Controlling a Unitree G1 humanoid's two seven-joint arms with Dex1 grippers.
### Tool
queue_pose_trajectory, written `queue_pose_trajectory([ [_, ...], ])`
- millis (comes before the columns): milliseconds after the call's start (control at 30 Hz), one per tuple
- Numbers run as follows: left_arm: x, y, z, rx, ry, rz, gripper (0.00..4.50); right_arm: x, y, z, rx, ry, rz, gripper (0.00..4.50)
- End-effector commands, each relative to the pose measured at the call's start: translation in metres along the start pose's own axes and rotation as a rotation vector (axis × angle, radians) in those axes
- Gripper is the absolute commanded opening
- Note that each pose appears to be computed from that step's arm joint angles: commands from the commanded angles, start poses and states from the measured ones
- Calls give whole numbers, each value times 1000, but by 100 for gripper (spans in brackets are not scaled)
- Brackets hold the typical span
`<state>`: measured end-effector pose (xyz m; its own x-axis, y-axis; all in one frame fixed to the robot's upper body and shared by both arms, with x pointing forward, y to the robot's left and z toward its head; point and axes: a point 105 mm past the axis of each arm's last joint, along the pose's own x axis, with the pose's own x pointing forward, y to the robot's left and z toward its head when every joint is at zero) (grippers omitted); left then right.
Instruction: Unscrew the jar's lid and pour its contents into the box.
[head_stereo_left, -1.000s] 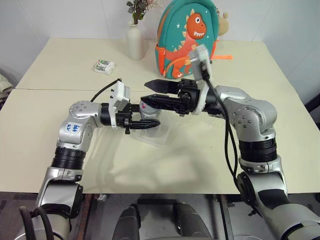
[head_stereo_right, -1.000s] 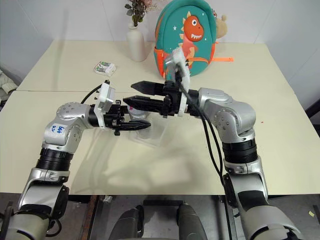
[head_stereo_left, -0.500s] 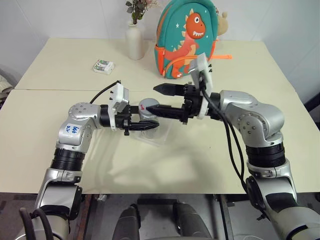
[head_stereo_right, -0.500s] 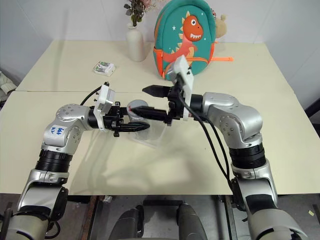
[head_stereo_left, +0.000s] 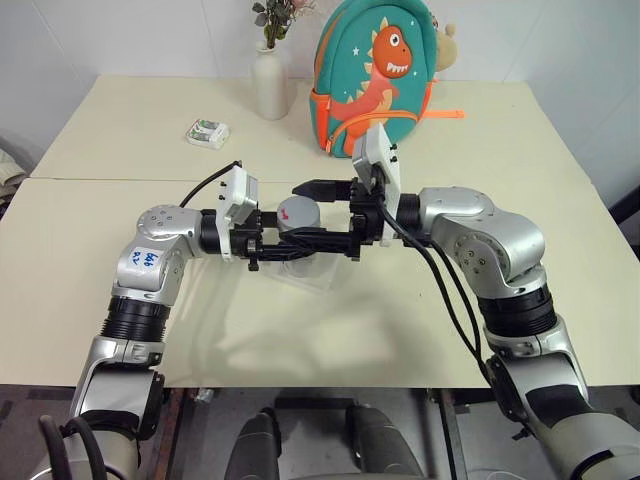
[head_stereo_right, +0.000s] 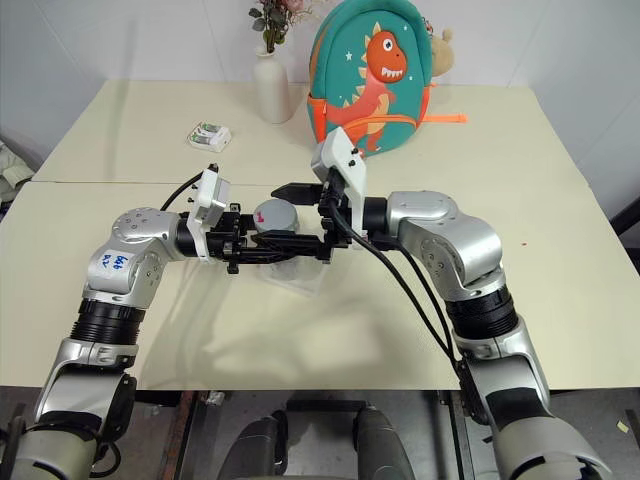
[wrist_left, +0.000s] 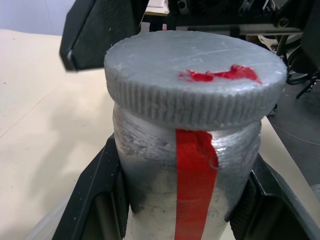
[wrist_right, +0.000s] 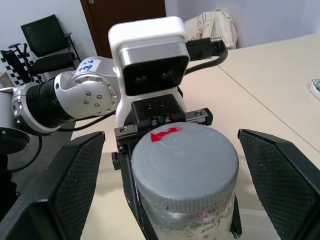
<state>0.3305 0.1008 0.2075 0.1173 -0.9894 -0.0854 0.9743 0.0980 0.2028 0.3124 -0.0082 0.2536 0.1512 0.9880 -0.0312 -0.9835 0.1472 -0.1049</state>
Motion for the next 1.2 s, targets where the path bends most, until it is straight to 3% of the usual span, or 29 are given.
queue_pose_trajectory([
  [33, 0, -1, 14, 43, -37, -5, 204, 1, 3, 17, -32, -46, 19, 448],
  [200, 0, -1, 14, 43, -38, -4, 204, 1, 2, 16, -24, -47, 25, 448],
  [300, -1, -1, 14, 42, -37, -1, 204, 1, 3, 16, -19, -48, 30, 390],
  [400, -2, 0, 14, 40, -35, 3, 204, 0, 3, 14, -19, -43, 38, 294],
  [667, -3, 0, 13, 38, -35, 6, 204, 1, 1, 18, -5, -65, 32, 294],
  [867, -4, 0, 13, 38, -34, 9, 204, -6, 6, 55, 88, -255, 77, 294],
  [967, -5, 0, 14, 41, -36, 11, 204, -13, 5, 61, 73, -271, 55, 294],
  [1100, -9, -1, 19, 56, -45, 16, 204, -32, -9, 49, -20, -202, -103, 294],
  [1200, -14, -2, 27, 69, -65, 25, 204, -59, -19, 22, -79, -108, -243, 294],
])
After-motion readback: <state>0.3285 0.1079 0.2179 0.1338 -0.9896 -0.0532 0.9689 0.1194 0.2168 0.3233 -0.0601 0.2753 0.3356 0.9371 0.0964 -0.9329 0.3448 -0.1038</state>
